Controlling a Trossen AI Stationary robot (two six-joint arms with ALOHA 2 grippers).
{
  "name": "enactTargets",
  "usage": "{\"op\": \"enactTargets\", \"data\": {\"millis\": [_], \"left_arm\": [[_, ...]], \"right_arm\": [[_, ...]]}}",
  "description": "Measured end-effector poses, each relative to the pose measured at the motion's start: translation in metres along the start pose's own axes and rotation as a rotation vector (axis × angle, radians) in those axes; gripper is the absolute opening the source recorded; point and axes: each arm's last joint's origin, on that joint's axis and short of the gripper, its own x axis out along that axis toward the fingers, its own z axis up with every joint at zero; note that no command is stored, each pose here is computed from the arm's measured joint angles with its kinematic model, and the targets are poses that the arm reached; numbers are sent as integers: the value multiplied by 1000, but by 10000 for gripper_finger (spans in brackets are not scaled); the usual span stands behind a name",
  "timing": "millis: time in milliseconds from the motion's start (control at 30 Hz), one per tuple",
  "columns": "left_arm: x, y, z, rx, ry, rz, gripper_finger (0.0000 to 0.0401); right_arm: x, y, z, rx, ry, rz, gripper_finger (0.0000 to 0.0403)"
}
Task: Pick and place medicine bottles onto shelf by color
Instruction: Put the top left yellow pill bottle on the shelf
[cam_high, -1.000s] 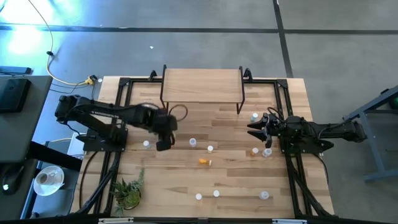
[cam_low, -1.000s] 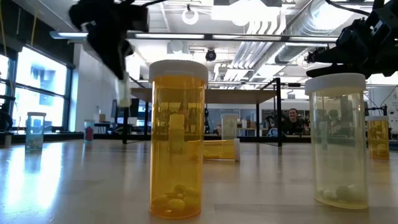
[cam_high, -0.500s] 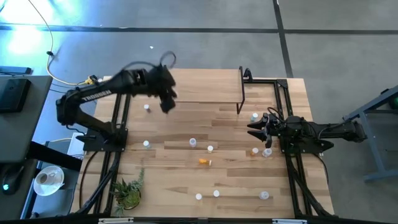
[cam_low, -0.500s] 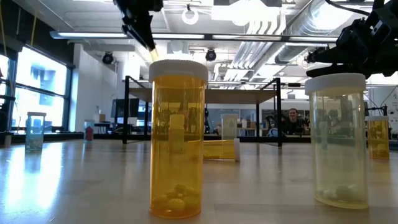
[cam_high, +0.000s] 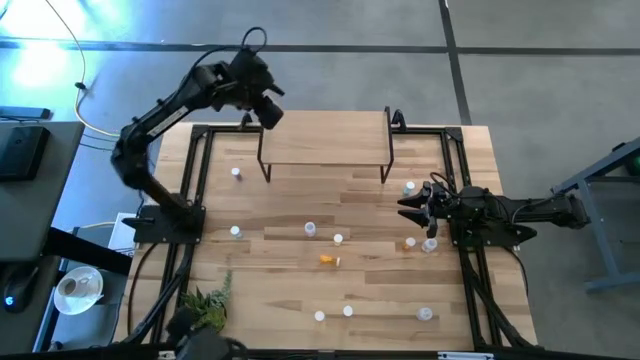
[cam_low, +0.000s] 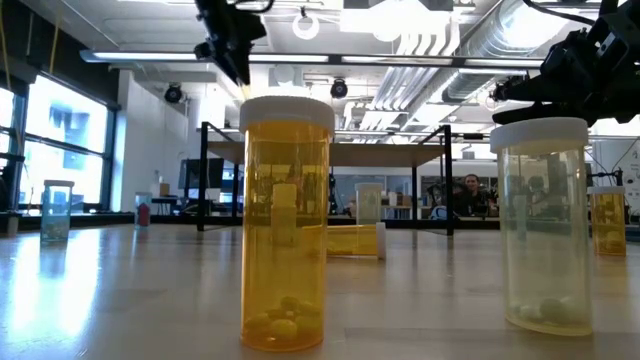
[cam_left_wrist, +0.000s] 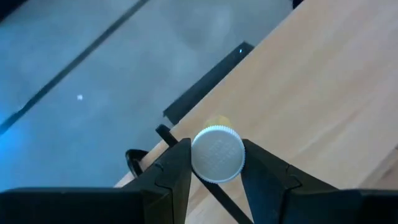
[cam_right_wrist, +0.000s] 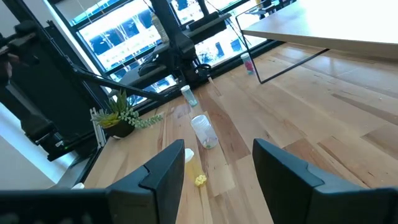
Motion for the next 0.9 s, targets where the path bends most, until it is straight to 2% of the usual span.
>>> {"op": "enactTargets", "data": {"millis": [133, 367, 600, 900], "left_arm": [[17, 3, 10, -10, 94, -49, 113], [49, -1, 18, -24, 202, -44, 113], [76, -6, 19, -26, 268, -43, 113], [96, -10, 18, -33, 315, -30, 113]], "right_arm": [[0, 0, 0, 0, 0, 0, 181], [0, 0, 0, 0, 0, 0, 181], [0, 0, 0, 0, 0, 0, 181], [0, 0, 0, 0, 0, 0, 181]]}}
